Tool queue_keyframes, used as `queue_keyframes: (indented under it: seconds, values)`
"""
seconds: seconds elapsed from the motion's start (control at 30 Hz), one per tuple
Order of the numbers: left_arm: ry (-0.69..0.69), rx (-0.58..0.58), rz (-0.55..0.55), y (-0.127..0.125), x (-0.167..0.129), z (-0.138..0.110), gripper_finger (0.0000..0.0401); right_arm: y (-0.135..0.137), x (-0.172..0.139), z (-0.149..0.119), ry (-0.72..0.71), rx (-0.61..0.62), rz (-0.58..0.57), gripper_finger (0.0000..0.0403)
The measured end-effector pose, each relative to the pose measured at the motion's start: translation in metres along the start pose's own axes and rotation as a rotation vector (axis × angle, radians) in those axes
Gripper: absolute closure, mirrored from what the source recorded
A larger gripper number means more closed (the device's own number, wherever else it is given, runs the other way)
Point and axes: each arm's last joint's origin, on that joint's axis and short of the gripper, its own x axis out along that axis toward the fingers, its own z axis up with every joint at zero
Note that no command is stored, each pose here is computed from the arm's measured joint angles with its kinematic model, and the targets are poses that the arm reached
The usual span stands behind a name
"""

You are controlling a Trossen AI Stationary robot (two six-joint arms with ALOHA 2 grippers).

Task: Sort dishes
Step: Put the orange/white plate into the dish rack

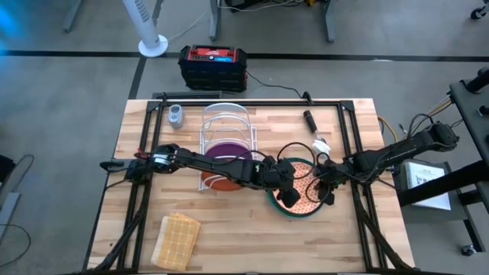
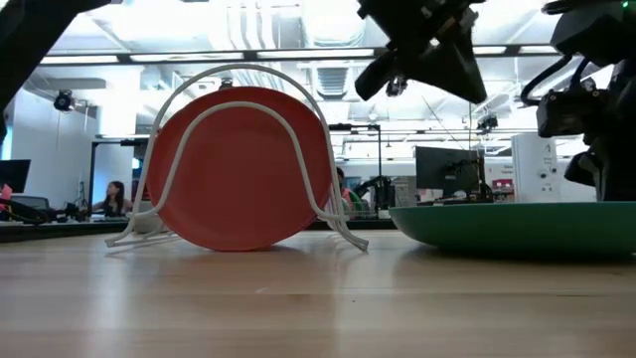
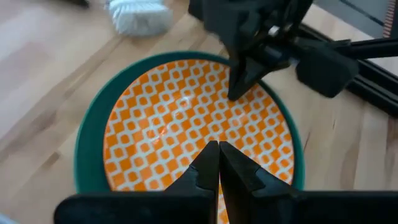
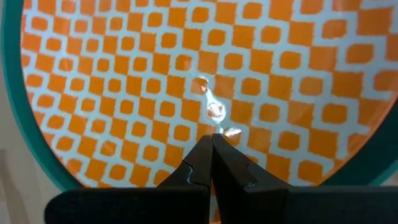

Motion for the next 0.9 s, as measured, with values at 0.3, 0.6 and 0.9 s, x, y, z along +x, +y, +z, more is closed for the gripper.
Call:
queue_keyframes:
  seconds: [0.3,0.6,0.9]
  values:
    - [0.035,-0.048,0.112,0.003,0.014,-0.012,0.0401,-0.002,-0.007,-0.003,-0.069,0.024,-0.031,0.0403]
    - [0.079,-0.193,0.180,0.000,0.008,-0.024,0.0401,-0.007,-0.023,-0.007,-0.174,0.064,-0.026,0.0403]
    - [0.099,-0.239,0.210,0.002,0.026,-0.038,0.0401,-0.011,-0.021,-0.010,-0.204,0.091,-0.040,0.0403]
